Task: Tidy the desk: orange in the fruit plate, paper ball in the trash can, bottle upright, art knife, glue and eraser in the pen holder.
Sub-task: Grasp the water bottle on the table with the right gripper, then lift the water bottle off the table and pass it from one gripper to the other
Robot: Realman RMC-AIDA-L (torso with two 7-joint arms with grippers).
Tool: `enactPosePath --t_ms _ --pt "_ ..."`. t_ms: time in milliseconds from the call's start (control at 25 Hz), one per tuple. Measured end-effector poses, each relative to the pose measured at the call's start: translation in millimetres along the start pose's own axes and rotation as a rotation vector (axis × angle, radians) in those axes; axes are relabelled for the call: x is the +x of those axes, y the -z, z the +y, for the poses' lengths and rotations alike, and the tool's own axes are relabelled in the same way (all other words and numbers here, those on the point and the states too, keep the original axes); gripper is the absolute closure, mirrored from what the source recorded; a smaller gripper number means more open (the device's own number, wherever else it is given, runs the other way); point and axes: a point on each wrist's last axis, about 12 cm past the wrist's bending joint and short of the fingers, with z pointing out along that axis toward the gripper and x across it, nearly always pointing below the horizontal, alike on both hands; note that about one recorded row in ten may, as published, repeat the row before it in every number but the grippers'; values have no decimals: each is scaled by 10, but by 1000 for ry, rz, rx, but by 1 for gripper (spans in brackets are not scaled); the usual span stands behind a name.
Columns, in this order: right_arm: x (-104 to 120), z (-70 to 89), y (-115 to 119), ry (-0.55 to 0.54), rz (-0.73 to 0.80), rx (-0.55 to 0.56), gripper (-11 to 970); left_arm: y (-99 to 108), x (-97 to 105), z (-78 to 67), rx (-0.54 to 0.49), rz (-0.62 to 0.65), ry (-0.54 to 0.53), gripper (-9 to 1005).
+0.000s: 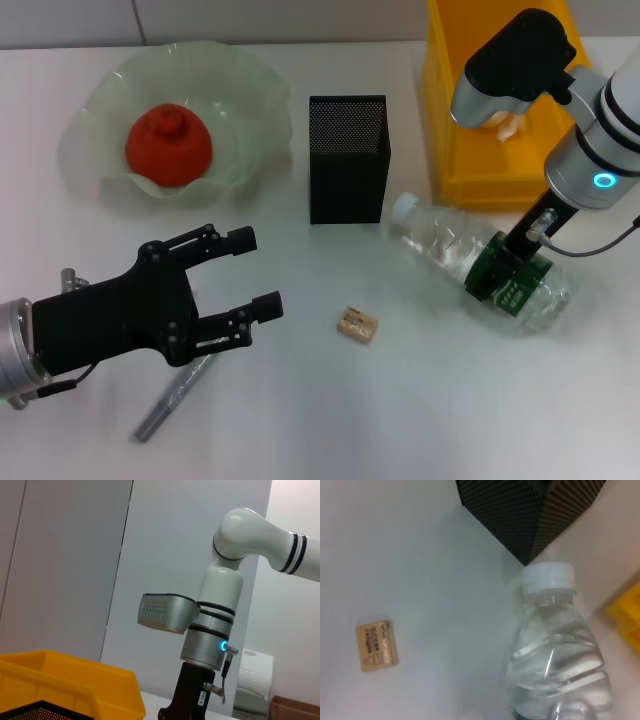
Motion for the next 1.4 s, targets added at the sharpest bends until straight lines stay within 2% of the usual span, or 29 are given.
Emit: enactPosePath --t_ms 320,440,480,800,960,1240,1400 --pt "38 -2 32 -3 -31 6 189 2 -3 -2 1 -3 0 215" --pt "73 37 57 7 -74 -30 189 0 -7 2 0 -4 -1 215" --pt "120 58 81 10 -113 -62 189 0 -8 4 0 -4 -1 215" --pt "294 86 170 5 -193 -75 196 -7 -16 15 -1 -5 -4 215" --pt "370 130 212 15 -247 -116 196 -21 -27 27 1 -5 -8 214" --pt "487 145 343 29 -371 -138 196 -31 -39 38 2 -7 -12 214" --pt "588 132 447 49 -504 -182 197 -30 -39 39 1 -7 -12 214"
